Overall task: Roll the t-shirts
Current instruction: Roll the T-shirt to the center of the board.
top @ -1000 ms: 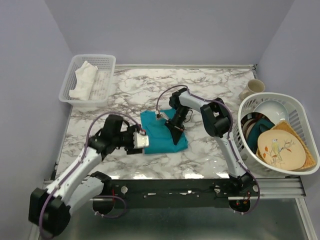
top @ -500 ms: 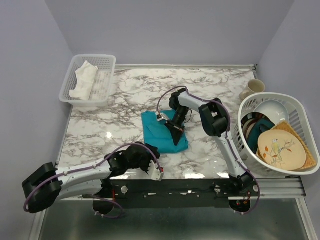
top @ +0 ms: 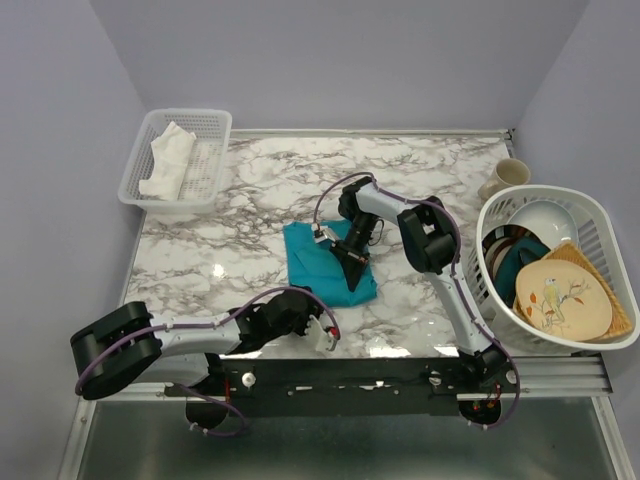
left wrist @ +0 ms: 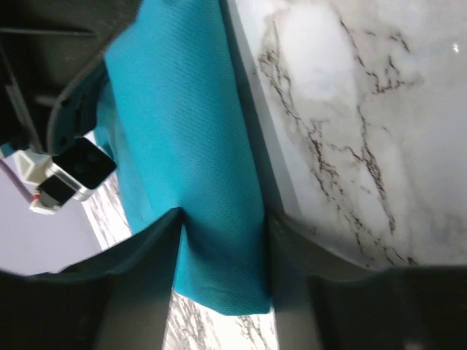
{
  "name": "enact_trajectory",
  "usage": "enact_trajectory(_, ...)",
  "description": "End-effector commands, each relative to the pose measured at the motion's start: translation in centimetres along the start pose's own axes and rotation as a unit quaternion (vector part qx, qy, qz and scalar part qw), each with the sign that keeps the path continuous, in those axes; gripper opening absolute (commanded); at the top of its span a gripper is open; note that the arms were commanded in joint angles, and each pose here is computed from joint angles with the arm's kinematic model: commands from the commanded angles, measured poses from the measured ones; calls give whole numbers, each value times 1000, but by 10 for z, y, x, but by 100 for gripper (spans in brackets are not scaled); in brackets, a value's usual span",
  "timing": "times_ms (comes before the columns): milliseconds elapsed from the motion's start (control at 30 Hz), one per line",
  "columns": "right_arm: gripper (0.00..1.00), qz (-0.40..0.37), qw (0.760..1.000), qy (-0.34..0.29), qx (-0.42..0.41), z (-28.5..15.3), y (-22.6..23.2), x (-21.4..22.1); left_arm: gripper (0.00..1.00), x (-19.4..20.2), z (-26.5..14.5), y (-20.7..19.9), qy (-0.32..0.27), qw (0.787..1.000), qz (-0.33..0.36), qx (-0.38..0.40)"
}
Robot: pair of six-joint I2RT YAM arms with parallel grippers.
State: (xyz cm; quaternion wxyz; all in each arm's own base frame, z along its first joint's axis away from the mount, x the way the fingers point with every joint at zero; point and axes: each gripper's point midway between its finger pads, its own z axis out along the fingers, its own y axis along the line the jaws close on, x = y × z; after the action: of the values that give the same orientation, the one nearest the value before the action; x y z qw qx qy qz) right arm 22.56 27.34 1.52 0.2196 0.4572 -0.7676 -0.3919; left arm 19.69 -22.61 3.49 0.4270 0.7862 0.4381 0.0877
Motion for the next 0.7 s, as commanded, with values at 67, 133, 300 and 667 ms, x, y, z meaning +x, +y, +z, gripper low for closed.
enact_trajectory(67,14,-2,993,101,67,15,-57,33,38,18,-8,-61,36,990,-51,130)
enact_trajectory(133,29,-8,993,96,68,12,-54,31,24,11,-4,-61,41,981,-100,161)
enact_trajectory(300,100,-28,997,42,64,-5,-45,14,8,9,-3,-73,39,957,-157,242)
enact_trajectory(667,100,-200,902,-264,278,-137,-3,-23,0,-4,-10,-47,-47,899,-298,316)
